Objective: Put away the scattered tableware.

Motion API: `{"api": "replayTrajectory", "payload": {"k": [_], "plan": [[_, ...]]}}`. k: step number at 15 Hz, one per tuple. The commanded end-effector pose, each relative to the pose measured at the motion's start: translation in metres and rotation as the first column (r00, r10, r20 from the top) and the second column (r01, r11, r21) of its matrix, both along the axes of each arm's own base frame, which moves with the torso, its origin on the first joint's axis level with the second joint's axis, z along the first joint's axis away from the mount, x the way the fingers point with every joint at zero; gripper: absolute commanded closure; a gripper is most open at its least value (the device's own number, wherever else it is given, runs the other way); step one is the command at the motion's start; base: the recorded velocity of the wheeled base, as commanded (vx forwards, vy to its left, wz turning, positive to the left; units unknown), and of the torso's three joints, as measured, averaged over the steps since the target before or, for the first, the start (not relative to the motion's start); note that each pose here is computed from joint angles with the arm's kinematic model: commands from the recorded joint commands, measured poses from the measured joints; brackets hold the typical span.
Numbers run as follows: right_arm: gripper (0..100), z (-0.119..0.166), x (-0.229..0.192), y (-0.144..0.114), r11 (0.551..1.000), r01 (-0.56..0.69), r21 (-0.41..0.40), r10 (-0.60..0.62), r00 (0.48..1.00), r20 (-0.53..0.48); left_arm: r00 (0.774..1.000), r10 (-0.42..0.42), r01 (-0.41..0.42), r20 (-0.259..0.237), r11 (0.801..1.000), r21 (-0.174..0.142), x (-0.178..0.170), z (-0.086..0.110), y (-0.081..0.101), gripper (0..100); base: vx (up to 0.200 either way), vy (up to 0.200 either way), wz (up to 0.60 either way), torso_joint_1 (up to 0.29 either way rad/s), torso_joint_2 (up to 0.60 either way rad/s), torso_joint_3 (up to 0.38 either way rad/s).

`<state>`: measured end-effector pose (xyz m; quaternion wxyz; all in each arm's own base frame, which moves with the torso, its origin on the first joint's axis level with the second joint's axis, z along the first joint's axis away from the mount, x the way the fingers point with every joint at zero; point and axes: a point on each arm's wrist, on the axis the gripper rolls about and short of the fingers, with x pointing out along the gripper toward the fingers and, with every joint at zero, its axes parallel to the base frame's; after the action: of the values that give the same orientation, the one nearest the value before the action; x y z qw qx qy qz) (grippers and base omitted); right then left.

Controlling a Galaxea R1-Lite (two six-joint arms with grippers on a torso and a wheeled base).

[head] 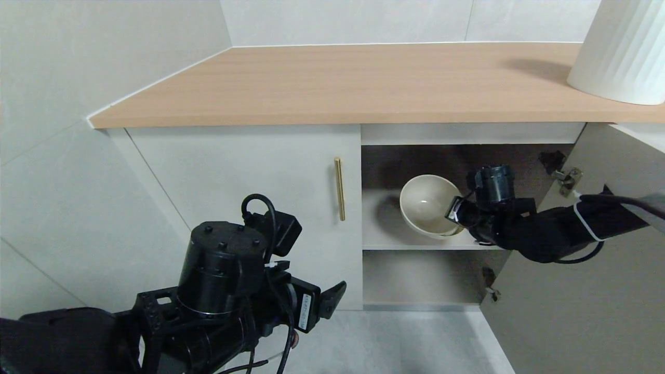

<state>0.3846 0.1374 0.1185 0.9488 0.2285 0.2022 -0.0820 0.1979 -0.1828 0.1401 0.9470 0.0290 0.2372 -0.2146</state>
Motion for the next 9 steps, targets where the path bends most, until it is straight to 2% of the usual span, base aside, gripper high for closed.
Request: {"api": "replayTrajectory", "payload": {"k": [1,3,9], "plan": [[100,-0.012,0.014,-0.009,0.999,0.035,0.002,-0.035,0.999,-0.013,1.0,0.002,-0.002,-0.002,1.0,-0.001,0.0,0.0,0.0,0,0.0,0.0,0.0,0.0,0.0,0.0],[100,-0.014,0.027,-0.013,0.998,0.065,0.022,-0.065,0.998,0.001,1.0,0.002,-0.002,0.004,1.0,-0.003,0.0,0.001,0.0,0,0.0,0.0,0.0,0.0,0.0,0.0],[100,-0.03,0.038,-0.021,0.995,0.095,0.009,-0.094,0.995,-0.022,1.0,0.002,-0.002,0.0,1.0,0.0,0.0,0.0,0.0,0,0.0,0.0,0.0,0.0,0.0,0.0]]}}
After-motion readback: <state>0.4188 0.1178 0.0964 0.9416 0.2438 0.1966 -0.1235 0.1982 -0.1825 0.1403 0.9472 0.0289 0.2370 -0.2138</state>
